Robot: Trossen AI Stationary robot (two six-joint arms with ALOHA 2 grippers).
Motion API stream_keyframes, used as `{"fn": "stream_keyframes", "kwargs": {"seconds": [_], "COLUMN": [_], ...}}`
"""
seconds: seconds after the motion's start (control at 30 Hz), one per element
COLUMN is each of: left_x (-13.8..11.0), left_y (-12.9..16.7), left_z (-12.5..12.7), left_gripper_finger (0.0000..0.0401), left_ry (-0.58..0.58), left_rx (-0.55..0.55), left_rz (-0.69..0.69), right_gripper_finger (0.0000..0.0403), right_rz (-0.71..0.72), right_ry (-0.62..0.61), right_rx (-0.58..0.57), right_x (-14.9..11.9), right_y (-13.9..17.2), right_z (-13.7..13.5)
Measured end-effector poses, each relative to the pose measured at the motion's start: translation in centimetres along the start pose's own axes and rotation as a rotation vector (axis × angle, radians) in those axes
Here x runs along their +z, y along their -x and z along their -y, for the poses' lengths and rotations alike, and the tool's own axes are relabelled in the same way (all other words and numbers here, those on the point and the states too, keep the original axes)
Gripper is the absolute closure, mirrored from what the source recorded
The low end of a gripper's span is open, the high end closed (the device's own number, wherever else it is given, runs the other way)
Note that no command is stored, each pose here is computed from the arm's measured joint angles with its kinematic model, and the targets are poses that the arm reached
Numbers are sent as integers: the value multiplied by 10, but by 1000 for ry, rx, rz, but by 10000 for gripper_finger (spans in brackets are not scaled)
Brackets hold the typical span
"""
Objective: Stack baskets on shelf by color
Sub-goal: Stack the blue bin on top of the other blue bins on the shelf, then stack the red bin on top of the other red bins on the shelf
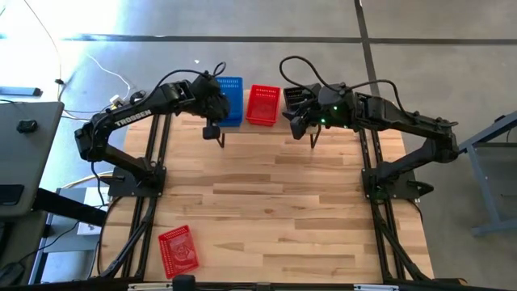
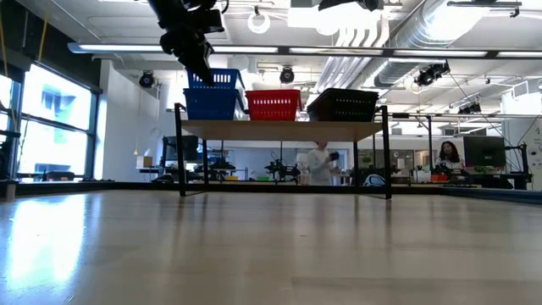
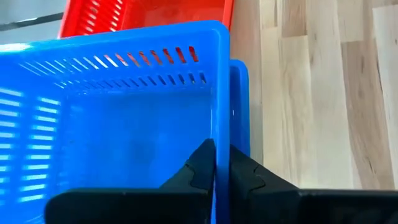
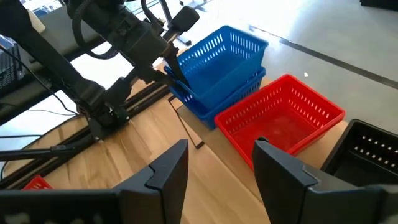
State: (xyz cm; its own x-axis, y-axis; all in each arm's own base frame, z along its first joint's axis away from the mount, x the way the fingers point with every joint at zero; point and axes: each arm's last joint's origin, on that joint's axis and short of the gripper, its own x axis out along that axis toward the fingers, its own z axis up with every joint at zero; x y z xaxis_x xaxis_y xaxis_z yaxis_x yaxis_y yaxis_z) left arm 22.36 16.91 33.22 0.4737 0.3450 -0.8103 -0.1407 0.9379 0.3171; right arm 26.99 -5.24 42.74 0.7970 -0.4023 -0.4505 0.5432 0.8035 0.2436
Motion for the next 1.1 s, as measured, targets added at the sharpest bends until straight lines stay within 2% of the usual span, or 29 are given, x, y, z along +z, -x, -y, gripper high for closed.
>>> {"fn": "stream_keyframes", "kwargs": {"seconds": [0.27, 0.5, 0.67, 0.87, 1.1], "left_x": [0, 3, 3, -3, -18], "left_y": [0, 0, 8, 35, 77], "left_z": [1, 4, 8, 22, 46], "left_gripper_finger": [330, 256, 214, 208, 218], "left_ry": [11, 93, 143, 161, 404], "left_rx": [-4, -11, 76, 113, 44], "left_rz": [1, 4, -28, -41, -4], "right_gripper_finger": [242, 242, 242, 242, 242], "right_rz": [0, 1, 0, -8, -17], "right_ry": [14, 11, -11, -20, -86], "right_rx": [1, 1, 2, 20, 36], "right_x": [0, 0, 0, 0, 0], "right_y": [0, 0, 0, 0, 0], "right_z": [0, 0, 0, -1, -1]}}
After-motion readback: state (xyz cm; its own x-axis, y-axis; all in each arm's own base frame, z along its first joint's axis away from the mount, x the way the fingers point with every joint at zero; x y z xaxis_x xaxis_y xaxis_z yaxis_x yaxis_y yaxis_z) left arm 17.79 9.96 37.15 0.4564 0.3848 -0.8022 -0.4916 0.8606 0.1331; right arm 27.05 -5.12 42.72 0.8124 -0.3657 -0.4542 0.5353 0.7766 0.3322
